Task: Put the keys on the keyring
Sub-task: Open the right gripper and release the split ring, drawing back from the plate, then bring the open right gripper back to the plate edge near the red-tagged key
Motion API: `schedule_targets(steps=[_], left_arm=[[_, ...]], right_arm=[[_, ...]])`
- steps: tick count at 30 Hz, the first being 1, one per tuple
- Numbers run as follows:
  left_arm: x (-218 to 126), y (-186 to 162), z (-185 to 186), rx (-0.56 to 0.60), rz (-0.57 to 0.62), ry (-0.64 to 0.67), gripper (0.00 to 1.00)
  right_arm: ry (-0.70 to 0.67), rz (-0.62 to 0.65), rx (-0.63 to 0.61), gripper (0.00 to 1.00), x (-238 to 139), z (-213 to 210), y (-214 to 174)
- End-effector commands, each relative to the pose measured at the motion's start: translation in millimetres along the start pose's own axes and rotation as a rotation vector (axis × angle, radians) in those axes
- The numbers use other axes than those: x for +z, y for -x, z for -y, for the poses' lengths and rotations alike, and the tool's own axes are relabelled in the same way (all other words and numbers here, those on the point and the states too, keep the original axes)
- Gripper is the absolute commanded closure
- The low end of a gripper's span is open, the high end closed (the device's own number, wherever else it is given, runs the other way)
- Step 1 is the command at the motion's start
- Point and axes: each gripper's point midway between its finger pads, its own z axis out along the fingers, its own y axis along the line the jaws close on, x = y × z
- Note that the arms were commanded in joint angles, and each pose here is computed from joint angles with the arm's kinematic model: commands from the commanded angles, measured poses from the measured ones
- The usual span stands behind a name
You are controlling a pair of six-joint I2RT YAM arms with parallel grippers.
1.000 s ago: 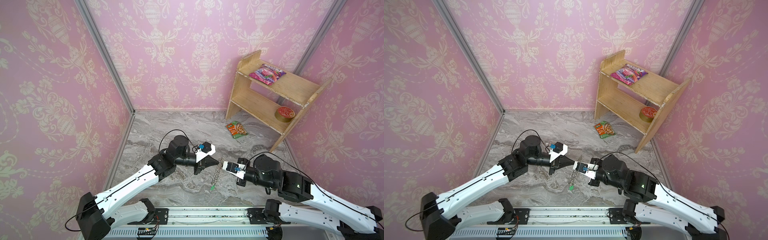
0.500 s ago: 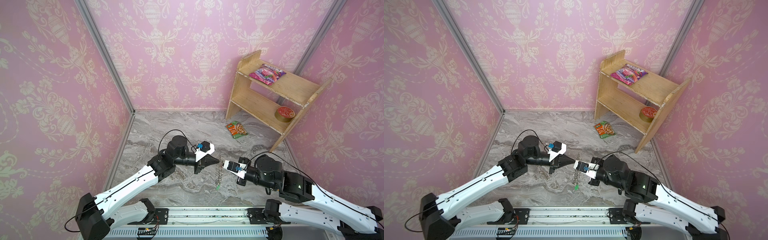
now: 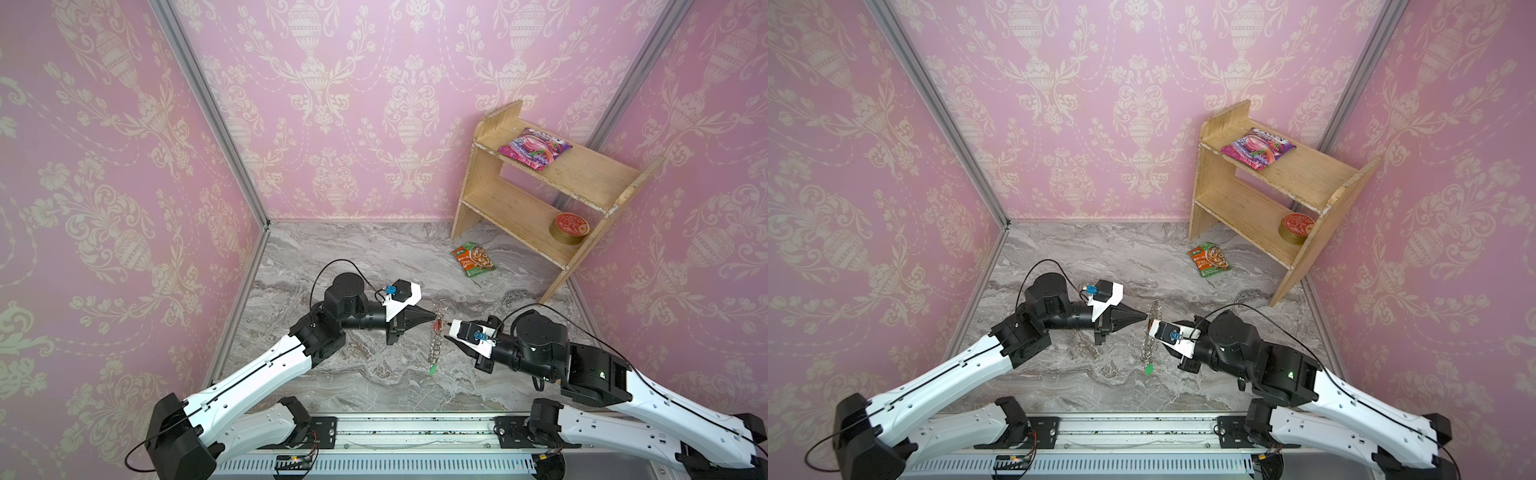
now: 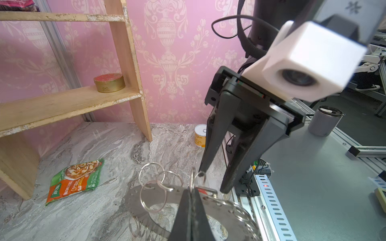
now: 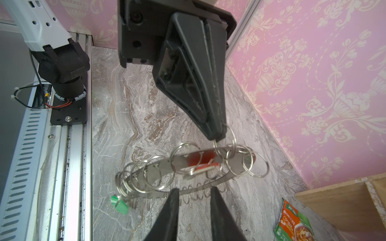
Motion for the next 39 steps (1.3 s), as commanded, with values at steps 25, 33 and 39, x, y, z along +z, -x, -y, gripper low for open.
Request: schedule_targets(steps=[25, 33, 39], left_arm=[[-22.3, -12.5, 9.0, -0.011, 0.106, 0.101, 1.00], [-28.7, -17.4, 15.2, -0.011, 0.128, 0.106, 1.00], [-27.3, -15.2, 23.7, -0.010, 0.142, 0.060, 1.00]], right_arm=[[0.139, 0.017, 0.390, 0.08, 2.1, 5.1, -4.0], [0.176, 0.103, 0.388, 0.19, -1.2, 1.8, 7.4], [0.222, 0.177, 0.376, 0.44, 1.1, -0.3, 22.4]])
